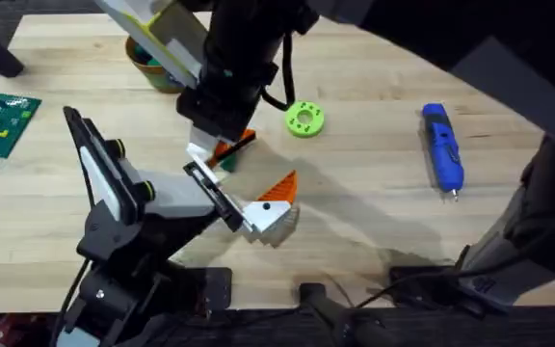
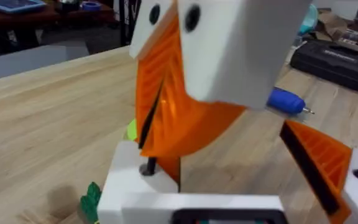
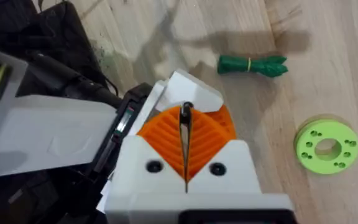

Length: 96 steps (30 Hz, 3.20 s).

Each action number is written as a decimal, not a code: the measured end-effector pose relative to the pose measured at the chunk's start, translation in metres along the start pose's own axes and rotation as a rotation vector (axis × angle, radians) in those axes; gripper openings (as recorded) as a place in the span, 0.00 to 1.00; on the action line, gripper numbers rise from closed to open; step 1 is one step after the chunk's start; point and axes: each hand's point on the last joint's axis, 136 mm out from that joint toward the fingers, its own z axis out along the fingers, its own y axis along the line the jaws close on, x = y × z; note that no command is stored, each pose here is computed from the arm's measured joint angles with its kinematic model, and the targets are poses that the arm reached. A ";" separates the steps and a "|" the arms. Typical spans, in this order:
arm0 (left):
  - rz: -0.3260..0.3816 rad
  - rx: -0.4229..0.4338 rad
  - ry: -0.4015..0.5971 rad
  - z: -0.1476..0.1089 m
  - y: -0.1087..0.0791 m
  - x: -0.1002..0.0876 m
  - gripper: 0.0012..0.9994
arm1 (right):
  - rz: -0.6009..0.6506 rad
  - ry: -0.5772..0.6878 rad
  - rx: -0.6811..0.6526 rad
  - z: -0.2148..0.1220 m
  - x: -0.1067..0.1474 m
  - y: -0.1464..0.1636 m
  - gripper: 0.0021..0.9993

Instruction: Pick up the gripper from the table and insert it into the empty holder that is missing its gripper. Then pick up a screw, insert it into the mounting hole, and use the screwdriver to tighten it. Finally, clean up the table by picking up the vegetable and placing it into the bucket.

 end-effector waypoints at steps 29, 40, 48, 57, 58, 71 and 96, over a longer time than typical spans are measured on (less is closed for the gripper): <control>0.000 0.000 0.000 0.000 0.000 0.000 0.99 | -0.010 0.002 0.000 0.000 0.001 0.000 0.00; -0.017 -0.006 0.002 0.000 0.001 0.000 0.99 | -0.011 0.007 -0.003 0.004 0.000 -0.001 0.01; -0.041 -0.015 0.004 0.000 0.003 0.001 0.99 | -0.002 0.023 -0.006 0.012 0.001 -0.005 0.00; -0.049 -0.015 0.008 0.000 0.003 0.002 0.99 | -0.005 0.010 -0.011 0.017 -0.004 -0.006 0.01; -0.049 -0.015 0.008 0.000 0.003 0.002 0.99 | -0.005 0.010 -0.011 0.017 -0.004 -0.006 0.01; -0.049 -0.009 0.008 0.000 0.002 0.002 0.99 | 0.007 0.012 -0.037 0.017 -0.003 -0.006 0.01; -0.053 0.004 0.010 0.000 0.000 0.002 0.99 | -0.040 0.026 -0.057 0.018 0.002 -0.007 0.01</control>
